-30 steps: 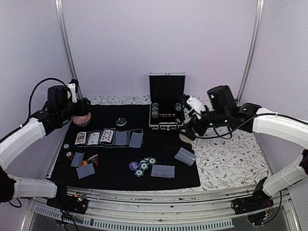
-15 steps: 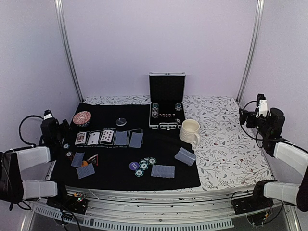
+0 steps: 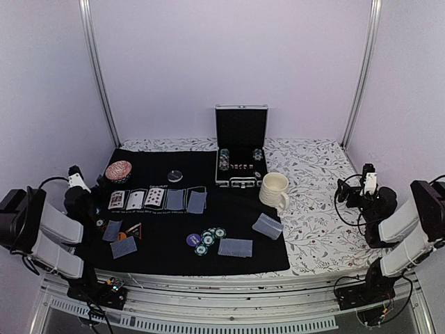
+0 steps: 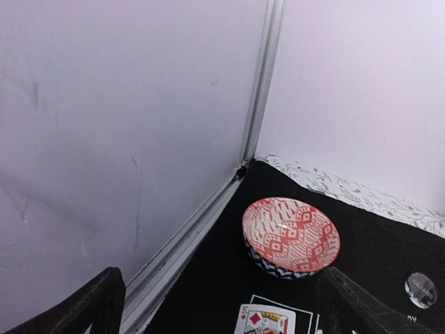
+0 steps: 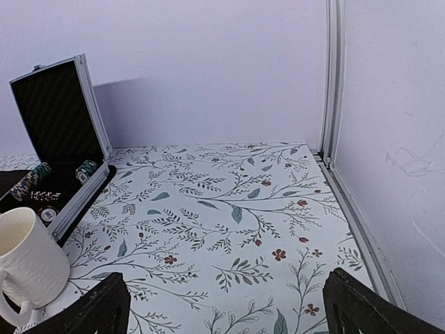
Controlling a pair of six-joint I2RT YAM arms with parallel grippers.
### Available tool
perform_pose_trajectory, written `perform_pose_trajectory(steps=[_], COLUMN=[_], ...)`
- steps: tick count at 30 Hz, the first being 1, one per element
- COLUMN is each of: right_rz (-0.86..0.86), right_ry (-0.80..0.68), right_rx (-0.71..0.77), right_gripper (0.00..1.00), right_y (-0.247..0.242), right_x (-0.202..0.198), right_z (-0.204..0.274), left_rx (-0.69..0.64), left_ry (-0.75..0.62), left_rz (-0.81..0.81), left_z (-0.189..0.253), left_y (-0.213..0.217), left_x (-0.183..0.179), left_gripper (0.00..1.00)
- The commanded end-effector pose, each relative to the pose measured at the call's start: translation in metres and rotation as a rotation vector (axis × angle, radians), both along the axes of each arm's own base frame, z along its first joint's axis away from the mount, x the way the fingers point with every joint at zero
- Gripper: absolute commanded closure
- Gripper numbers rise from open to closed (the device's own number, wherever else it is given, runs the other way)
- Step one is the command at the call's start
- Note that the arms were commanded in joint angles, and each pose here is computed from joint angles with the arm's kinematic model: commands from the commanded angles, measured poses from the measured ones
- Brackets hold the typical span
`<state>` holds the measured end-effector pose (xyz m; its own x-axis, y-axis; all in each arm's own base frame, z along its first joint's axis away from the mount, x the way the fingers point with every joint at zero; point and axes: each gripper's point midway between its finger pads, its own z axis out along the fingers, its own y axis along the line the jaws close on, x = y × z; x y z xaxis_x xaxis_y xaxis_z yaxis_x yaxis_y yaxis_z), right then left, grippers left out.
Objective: Distribute texas hold em gaming equipment
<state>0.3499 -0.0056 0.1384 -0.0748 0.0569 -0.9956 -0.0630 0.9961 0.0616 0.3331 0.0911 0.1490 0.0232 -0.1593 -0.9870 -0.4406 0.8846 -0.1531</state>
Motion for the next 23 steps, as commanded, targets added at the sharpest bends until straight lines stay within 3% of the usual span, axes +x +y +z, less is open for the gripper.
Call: perform_pose_trajectory(steps=[1,5,8,23], right_rz=[0.066,0.077,0.077,0.064], right_ry=[-0.161,-0.067,-0.077,-0.073], right_rx=[-0.022,-0.010,-0.012,-0.012], right_gripper=[0.01,0.01,0.01,0.01], right_y=[0.011,0.011,0.012,0.010], right_x=[0.006,0.029,0.027,0.028], right_z=[0.030,0.018,0.019,0.019], left_rx=[0.115,0.180,0.158,0.176], left_ry=[-0.098,-0.084,-0.029,-0.007], left_rz=[-0.166,-0.222,-0.224,-0.236], left_z=[0.024,0.018,0.010,0.008], left_y=[-0.037,-0.052,-0.052,-0.055], left_x=[0.010,0.023,0.028,0.039], left_gripper=[0.02,0.02,0.02,0.02])
